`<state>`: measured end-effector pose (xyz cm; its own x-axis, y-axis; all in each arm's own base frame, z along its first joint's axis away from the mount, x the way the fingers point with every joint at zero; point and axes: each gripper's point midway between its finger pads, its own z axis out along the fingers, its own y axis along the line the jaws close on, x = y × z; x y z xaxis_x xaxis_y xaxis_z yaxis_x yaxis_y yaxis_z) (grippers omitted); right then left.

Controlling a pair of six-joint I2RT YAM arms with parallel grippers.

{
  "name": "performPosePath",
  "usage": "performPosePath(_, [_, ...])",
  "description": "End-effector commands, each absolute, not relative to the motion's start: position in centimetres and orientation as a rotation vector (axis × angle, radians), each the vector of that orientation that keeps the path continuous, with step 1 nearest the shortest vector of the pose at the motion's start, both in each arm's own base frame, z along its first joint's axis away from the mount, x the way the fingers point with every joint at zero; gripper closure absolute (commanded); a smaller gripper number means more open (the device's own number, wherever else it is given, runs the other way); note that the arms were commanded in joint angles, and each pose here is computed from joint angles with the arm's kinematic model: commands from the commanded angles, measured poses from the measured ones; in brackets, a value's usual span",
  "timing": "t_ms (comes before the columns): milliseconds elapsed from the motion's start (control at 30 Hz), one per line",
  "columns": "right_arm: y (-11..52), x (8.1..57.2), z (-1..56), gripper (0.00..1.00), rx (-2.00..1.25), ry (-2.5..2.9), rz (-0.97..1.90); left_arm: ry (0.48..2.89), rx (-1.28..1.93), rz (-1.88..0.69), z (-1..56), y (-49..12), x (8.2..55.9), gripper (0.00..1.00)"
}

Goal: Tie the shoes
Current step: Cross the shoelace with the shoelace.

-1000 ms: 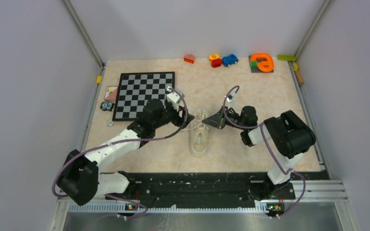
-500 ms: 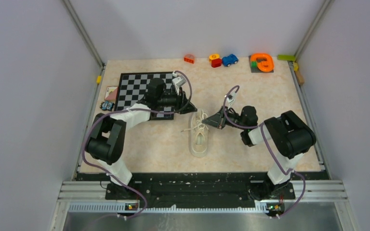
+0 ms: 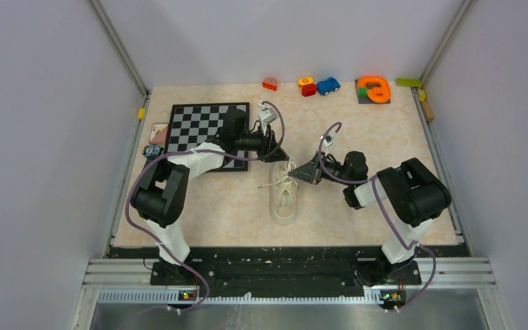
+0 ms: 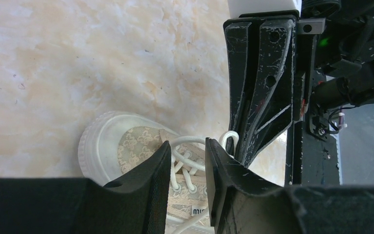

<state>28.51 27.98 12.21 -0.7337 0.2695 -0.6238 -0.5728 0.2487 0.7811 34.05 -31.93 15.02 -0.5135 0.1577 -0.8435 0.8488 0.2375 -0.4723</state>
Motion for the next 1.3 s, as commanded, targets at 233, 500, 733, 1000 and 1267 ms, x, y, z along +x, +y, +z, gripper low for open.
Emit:
performPosePath(233, [28.2, 28.6, 14.7, 1.0, -0.35, 1.727, 1.572, 1.853, 0.949, -1.245, 14.3, -32.0, 35.5, 0.7])
performPosePath(500, [28.2, 28.7, 14.5, 1.0, -0.345, 1.736, 1.572, 1.823, 1.003, -1.284, 14.2, -33.0, 34.8, 0.64])
performPosePath(733, [28.2, 28.7, 14.5, 1.0, -0.343, 1.738, 1.571, 1.804, 1.008, -1.304, 14.7, -33.3, 34.7, 0.81])
performPosePath(1000, [28.1, 28.7, 14.3, 1.0, -0.337, 1.743, 1.565, 1.811, 0.977, -1.24, 14.9, -32.5, 34.5, 1.0])
performPosePath(1267, [28.0, 29.0, 14.3, 1.0, -0.322, 1.749, 1.549, 1.944, 0.835, -1.107, 14.7, -30.5, 34.4, 1.0])
